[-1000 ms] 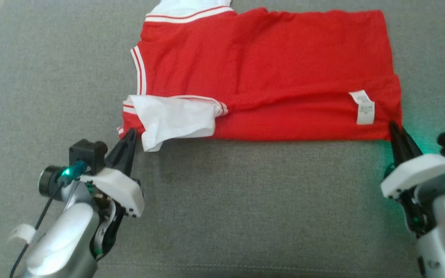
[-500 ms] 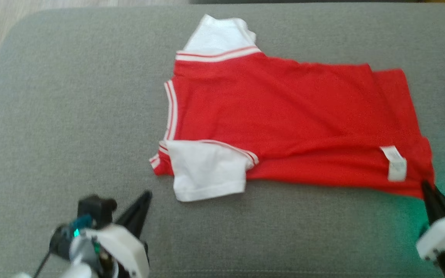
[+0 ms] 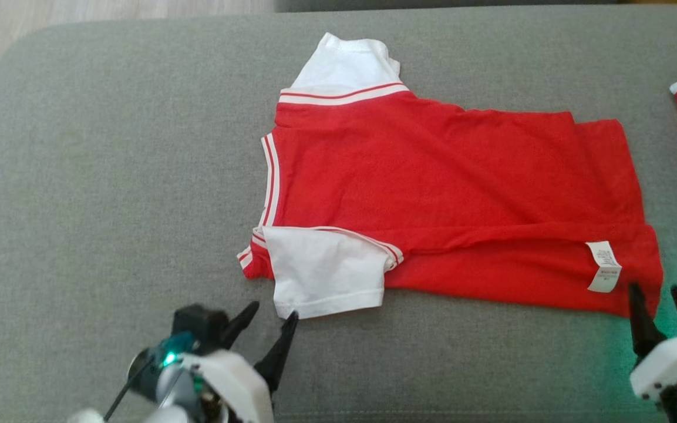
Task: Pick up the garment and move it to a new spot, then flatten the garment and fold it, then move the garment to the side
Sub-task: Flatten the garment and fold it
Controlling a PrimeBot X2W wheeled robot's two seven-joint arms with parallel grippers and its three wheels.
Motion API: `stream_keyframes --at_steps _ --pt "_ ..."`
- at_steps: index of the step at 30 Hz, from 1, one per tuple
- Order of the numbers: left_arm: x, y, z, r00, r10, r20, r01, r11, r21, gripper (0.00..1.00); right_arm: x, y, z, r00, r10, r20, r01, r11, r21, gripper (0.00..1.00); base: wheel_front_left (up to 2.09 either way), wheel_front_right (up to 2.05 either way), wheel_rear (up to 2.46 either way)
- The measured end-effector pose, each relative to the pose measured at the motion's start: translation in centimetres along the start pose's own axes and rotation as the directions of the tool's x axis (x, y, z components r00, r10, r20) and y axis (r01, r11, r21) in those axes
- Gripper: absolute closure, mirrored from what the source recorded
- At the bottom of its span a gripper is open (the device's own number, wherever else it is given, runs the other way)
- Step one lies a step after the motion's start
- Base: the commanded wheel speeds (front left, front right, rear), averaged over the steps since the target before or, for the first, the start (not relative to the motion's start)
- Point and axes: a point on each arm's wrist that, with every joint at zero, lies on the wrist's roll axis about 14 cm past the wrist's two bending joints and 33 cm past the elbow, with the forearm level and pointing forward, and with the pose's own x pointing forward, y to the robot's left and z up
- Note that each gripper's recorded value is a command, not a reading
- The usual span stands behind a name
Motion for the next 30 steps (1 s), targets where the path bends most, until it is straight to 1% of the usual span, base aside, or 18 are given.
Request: stream_keyframes --at_steps 4,8,9,10,11,12,13,15,18,20,22,24,26,28,29,30 --pt "1.5 -0.2 0.3 1.0 -0.016 -0.008 0.017 1.0 0.023 0.0 0.8 0.4 0.9 1.0 0.006 0.018 -0.006 1.0 -0.001 0.0 0.0 0.0 0.0" --pt "2.3 0.2 -1.5 0.995 -0.011 -0.094 0.017 0.998 0.056 0.0 1.1 0.4 0.9 1.0 0.005 0.017 -0.005 1.0 0.001 0.0 0.0 0.0 0.0" --pt "2.6 0.2 -2.0 0.993 -0.014 -0.117 0.022 0.998 0.063 0.06 1.2 0.4 0.7 1.0 0.004 0.011 -0.004 1.0 0.002 0.0 0.0 0.0 0.0" --pt "2.7 0.2 -2.1 0.993 -0.019 -0.119 0.027 0.998 0.064 0.17 1.3 0.4 0.7 1.0 0.003 0.009 -0.003 1.0 0.002 0.0 0.0 0.0 0.0" --pt "3.0 0.2 -2.0 0.993 -0.019 -0.115 0.028 0.997 0.073 0.55 1.3 0.3 0.8 1.0 0.001 0.014 -0.001 1.0 0.003 0.0 0.0 0.0 0.0" --pt "3.2 0.3 -1.7 0.994 -0.019 -0.107 0.027 0.997 0.077 0.89 1.4 0.3 0.9 1.0 0.001 0.02 -0.001 1.0 0.004 0.0 0.0 0.0 0.0" --pt "3.2 0.3 -1.7 0.994 -0.019 -0.107 0.027 0.997 0.077 1.0 1.4 0.3 0.9 1.0 0.001 0.02 -0.001 1.0 0.004 0.0 0.0 0.0 0.0" --pt "3.6 0.2 -1.4 0.995 -0.03 -0.093 0.037 0.996 0.078 1.0 1.6 0.4 1.4 0.999 0.001 0.033 -0.001 1.0 0.005 0.0 0.0 0.0 0.0" --pt "3.7 -0.2 -1.2 0.995 -0.054 -0.086 0.058 0.998 0.038 1.0 1.6 0.2 1.5 0.999 -0.004 0.04 0.003 1.0 0.007 0.0 0.0 0.0 0.0" --pt "3.8 -0.4 0.0 0.997 -0.068 -0.045 0.067 0.997 -0.029 1.0 1.5 0.1 1.5 0.999 -0.008 0.046 0.008 1.0 0.01 0.0 0.0 0.0 0.0" --pt "4.0 -0.6 2.1 0.996 -0.086 0.016 0.088 0.989 -0.122 1.0 1.4 0.0 1.5 0.999 -0.011 0.048 0.011 1.0 0.013 0.0 0.0 0.0 0.0" --pt "4.2 -0.6 4.5 0.993 -0.089 0.083 0.106 0.968 -0.226 1.0 1.2 -0.2 1.3 0.999 -0.016 0.048 0.016 1.0 0.02 0.0 0.0 0.0 0.0" --pt "4.5 -0.3 6.7 0.986 -0.084 0.145 0.124 0.947 -0.295 0.99 1.1 -0.3 1.0 0.999 -0.023 0.042 0.022 0.999 0.028 0.0 0.0 0.0 0.0" --pt "4.9 0.3 9.1 0.974 -0.069 0.216 0.142 0.929 -0.342 0.0 1.1 -0.3 0.8 0.999 -0.026 0.043 0.025 0.999 0.035 0.0 0.0 0.0 0.0" --pt "5.2 0.6 10.3 0.966 -0.06 0.252 0.147 0.928 -0.343 0.0 1.1 -0.3 0.8 0.999 -0.028 0.043 0.026 0.999 0.038 0.0 0.0 0.0 0.0" --pt "5.4 0.8 11.3 0.96 -0.059 0.275 0.15 0.934 -0.325 0.0 1.1 -0.3 0.8 0.999 -0.028 0.046 0.026 0.999 0.039 0.0 0.0 0.0 0.0"
